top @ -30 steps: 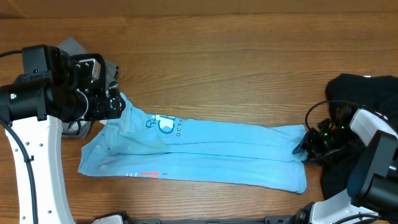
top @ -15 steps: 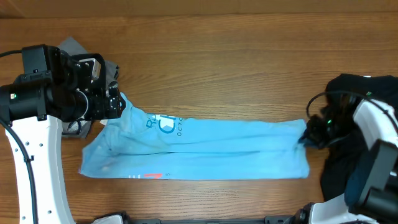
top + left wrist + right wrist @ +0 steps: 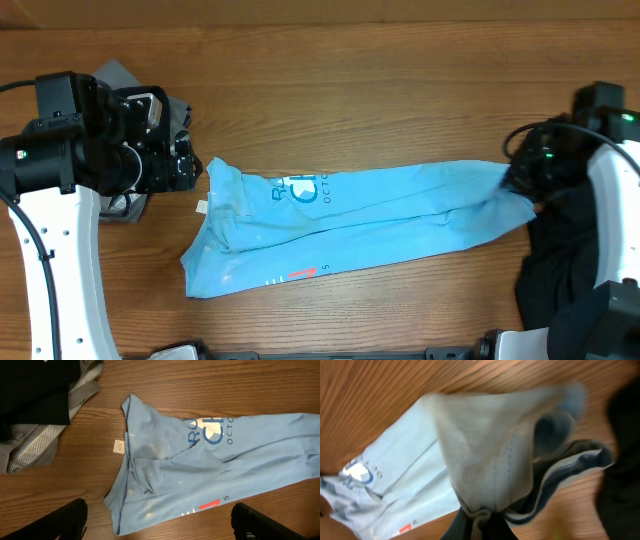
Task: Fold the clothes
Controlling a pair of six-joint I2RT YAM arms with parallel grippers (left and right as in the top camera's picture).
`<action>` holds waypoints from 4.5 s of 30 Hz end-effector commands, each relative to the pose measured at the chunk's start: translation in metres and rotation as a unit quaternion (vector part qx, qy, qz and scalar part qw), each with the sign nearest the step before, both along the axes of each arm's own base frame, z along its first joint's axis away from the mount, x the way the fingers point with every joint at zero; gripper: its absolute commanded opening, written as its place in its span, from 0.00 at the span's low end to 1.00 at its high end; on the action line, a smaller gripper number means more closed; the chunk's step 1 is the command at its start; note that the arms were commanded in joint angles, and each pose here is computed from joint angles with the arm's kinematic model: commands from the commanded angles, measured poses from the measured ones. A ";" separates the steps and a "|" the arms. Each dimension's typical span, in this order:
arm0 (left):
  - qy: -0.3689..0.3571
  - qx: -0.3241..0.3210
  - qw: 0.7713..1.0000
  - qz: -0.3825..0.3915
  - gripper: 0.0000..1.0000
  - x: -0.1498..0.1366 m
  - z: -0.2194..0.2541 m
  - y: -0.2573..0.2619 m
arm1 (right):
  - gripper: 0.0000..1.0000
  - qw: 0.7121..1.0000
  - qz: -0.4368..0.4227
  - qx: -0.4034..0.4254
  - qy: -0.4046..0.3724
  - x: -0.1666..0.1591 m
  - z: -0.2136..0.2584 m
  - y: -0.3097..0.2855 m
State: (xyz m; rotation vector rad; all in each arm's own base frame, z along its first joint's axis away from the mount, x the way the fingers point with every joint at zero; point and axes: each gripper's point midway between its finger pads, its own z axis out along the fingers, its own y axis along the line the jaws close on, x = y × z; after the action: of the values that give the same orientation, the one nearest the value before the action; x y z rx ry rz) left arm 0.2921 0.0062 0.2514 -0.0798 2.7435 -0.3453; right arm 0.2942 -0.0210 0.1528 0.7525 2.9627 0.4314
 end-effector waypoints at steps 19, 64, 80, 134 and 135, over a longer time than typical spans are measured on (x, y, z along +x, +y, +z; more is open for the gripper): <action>-0.010 -0.003 1.000 -0.009 0.94 0.001 0.005 -0.003 | 0.04 0.990 0.138 0.028 -0.012 -0.014 -0.026 0.267; -0.011 -0.003 1.000 -0.009 0.95 0.002 0.004 -0.003 | 0.09 0.894 0.374 0.247 0.033 -0.107 -0.087 0.318; 0.031 -0.006 0.999 -0.007 0.97 -0.017 -0.002 -0.004 | 0.07 0.956 0.254 -0.004 -0.147 -0.041 -0.035 0.253; 0.183 -0.097 0.978 -0.027 0.63 -0.044 -0.272 -0.031 | 0.57 0.917 0.276 0.097 -0.272 -0.021 0.065 0.218; 0.181 -0.101 0.978 -0.032 0.51 -0.044 -0.273 -0.033 | 0.57 0.917 0.276 0.097 -0.272 -0.021 0.065 0.218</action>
State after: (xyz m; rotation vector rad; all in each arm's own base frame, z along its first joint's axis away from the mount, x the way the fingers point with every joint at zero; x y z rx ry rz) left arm 0.2712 -0.0134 0.0049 -0.1521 2.9828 -0.5847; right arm 0.2691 0.1998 0.2073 -0.2074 2.5918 0.8294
